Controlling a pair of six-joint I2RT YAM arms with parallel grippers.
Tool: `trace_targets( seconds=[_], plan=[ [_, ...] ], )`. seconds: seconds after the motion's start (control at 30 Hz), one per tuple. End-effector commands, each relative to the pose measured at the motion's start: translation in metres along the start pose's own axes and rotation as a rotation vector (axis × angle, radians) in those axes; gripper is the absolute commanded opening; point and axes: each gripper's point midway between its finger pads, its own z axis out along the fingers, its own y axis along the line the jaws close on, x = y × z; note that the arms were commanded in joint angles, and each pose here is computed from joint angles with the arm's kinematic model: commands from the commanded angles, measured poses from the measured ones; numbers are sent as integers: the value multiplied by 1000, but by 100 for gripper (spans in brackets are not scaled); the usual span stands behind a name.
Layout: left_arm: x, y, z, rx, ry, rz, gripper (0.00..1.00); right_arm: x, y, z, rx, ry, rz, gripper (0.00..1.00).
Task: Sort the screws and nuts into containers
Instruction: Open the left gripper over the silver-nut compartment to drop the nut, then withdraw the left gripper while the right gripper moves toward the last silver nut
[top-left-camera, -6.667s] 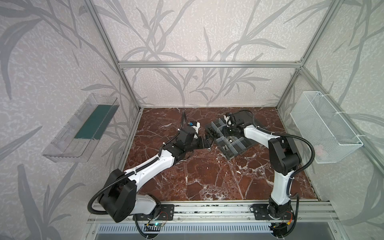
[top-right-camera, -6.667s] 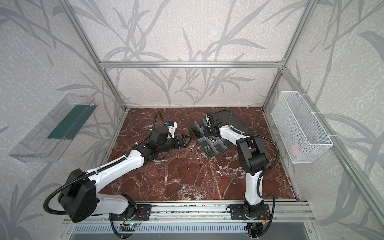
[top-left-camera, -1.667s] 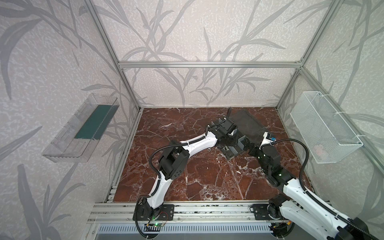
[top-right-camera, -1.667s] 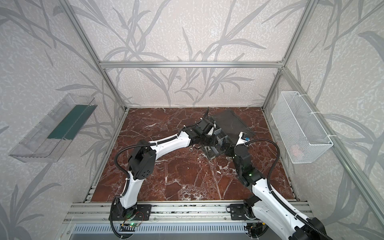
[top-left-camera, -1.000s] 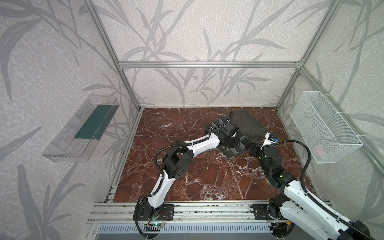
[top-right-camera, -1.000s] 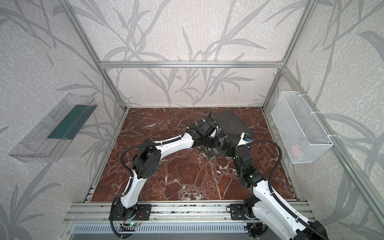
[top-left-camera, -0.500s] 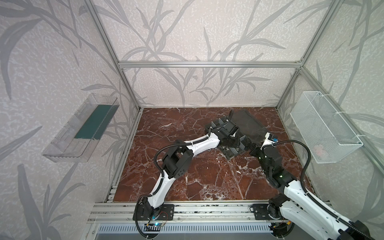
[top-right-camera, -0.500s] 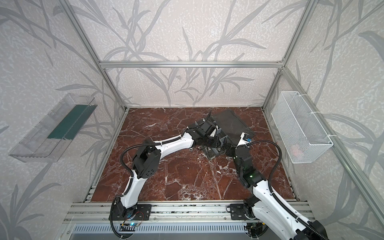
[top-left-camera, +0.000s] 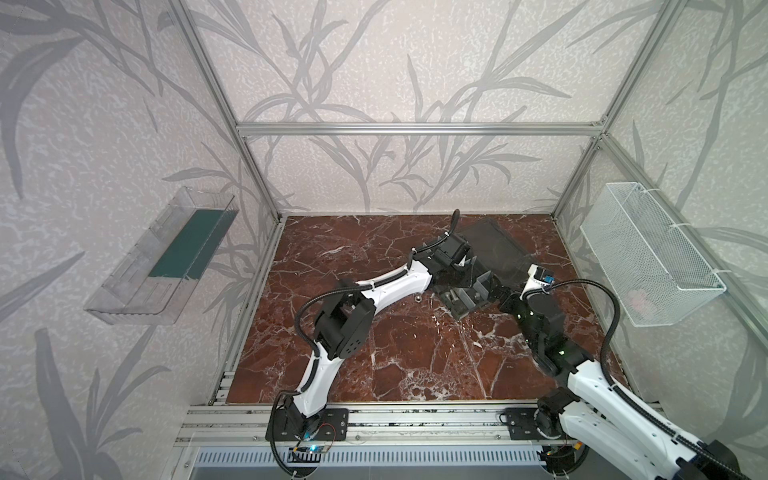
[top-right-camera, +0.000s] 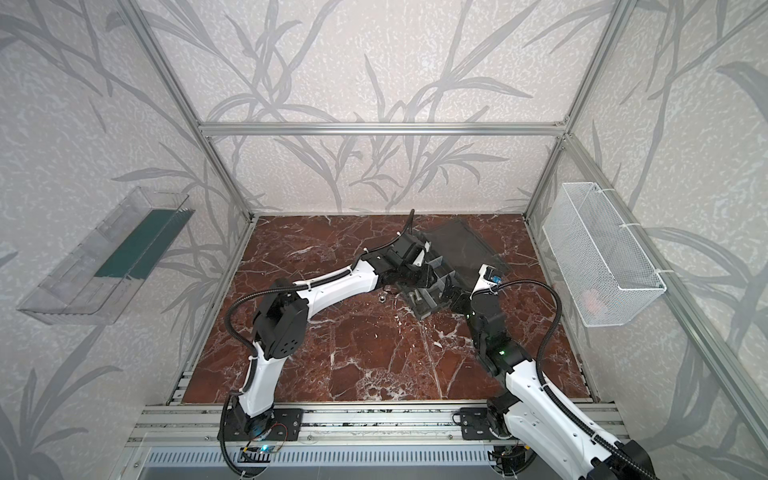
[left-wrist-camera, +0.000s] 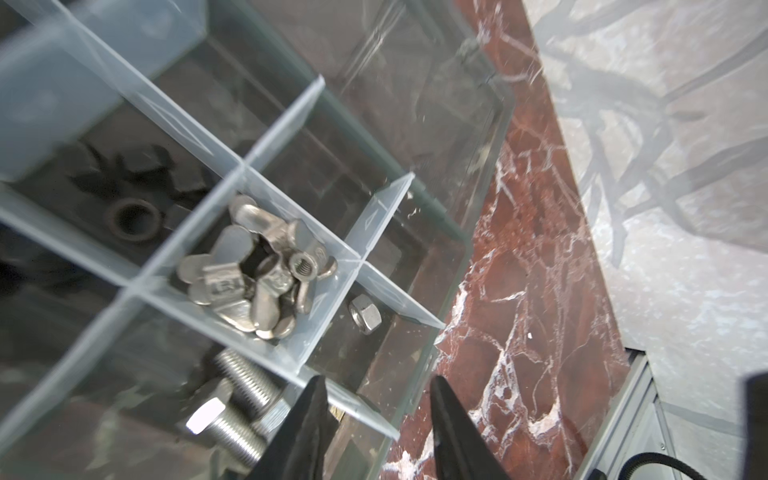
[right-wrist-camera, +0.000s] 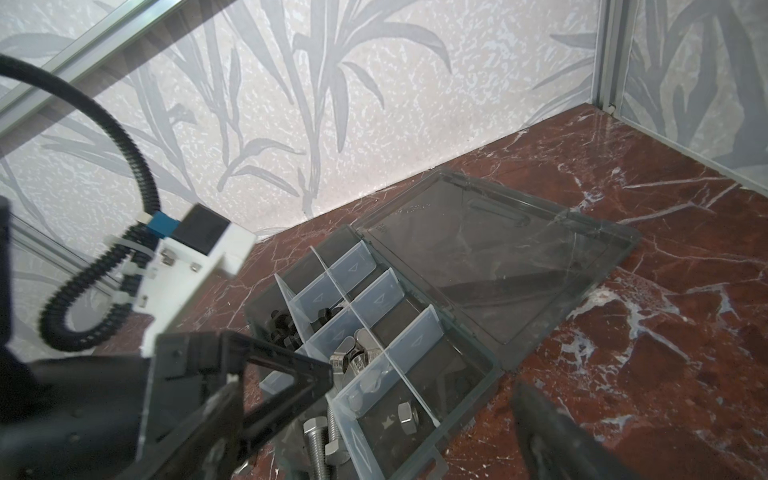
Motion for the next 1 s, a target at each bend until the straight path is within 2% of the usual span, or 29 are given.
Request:
trace_targets(
  seconds=[0.0,0.2,0.3,0.47,0.63,0.77,0.87,0.97],
  plan=[
    [-27,0,-47,-16,-94,32,42,-2,10,4,-44,6,-19,99],
    [-38,28,-105,-55,-194,11,50,13,31,17,-121,95,-58,99],
    [-36,47,-133,-62,-235,-25,60,25,50,26,-177,163,-108,99],
    [-20,83,-169,-60,-307,-118,80,60,97,36,-262,292,-293,99],
    [7,117,-187,-70,-335,-198,92,94,138,35,-383,375,-423,99],
    [30,143,-194,-78,-354,-279,99,122,154,39,-414,460,-499,99],
    [43,159,-198,-72,-372,-332,99,144,163,42,-430,513,-542,100],
    [54,171,-199,-69,-383,-370,99,166,171,46,-426,563,-614,93]
  ],
)
